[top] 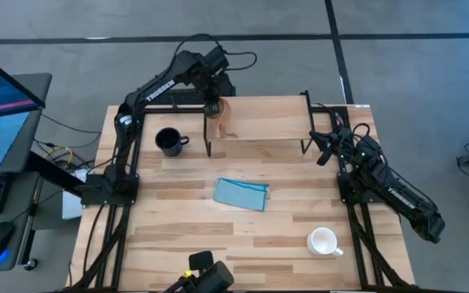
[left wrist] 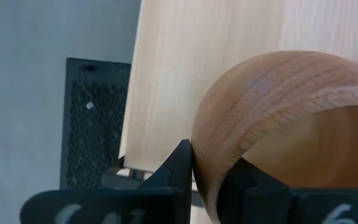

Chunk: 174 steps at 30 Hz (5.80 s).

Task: Stack small to large cups/mugs on shelf
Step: Put the brown mug on the shelf, then put the dark blue mug on the shelf

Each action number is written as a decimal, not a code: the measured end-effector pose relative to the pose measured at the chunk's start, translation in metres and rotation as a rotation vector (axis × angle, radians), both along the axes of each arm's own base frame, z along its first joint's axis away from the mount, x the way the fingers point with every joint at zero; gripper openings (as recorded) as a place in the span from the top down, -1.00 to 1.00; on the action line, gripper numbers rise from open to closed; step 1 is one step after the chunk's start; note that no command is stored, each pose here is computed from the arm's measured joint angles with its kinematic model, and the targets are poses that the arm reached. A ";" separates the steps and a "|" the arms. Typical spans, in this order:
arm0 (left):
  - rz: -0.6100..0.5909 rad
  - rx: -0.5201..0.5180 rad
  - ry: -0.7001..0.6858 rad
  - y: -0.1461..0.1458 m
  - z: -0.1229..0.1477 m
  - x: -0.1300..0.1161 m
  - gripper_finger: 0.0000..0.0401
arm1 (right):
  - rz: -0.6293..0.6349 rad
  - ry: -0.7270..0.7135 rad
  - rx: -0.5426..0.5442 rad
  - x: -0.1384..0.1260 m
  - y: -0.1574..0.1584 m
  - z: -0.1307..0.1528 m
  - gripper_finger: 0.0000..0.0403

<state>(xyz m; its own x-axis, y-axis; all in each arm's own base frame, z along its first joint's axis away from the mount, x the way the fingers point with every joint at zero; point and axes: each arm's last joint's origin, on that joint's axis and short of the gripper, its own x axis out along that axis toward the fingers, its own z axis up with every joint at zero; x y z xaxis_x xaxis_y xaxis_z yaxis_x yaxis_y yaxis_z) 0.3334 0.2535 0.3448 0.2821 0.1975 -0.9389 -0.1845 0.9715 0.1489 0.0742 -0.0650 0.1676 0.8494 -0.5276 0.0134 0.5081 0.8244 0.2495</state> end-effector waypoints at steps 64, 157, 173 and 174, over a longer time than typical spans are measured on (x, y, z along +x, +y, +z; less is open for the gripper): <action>0.024 -0.034 0.032 -0.003 -0.015 0.002 0.87 | -0.001 -0.002 -0.002 0.000 0.000 0.000 0.87; 0.030 0.142 -0.027 -0.002 -0.011 0.020 0.40 | -0.021 0.002 -0.004 0.000 -0.001 0.000 0.87; 0.037 0.156 -0.023 -0.002 -0.011 0.021 0.04 | -0.023 0.002 -0.003 0.000 -0.001 0.000 0.87; 0.037 0.155 -0.022 -0.002 -0.011 0.021 0.04 | -0.023 0.001 -0.003 0.000 -0.001 0.000 0.87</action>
<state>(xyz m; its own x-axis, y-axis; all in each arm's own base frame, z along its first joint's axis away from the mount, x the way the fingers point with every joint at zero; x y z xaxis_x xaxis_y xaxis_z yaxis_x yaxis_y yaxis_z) 0.3542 0.2517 0.3340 0.2924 0.3505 -0.8898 -0.2242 0.9296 0.2925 0.0739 -0.0655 0.1677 0.8373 -0.5465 0.0139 0.5269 0.8135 0.2461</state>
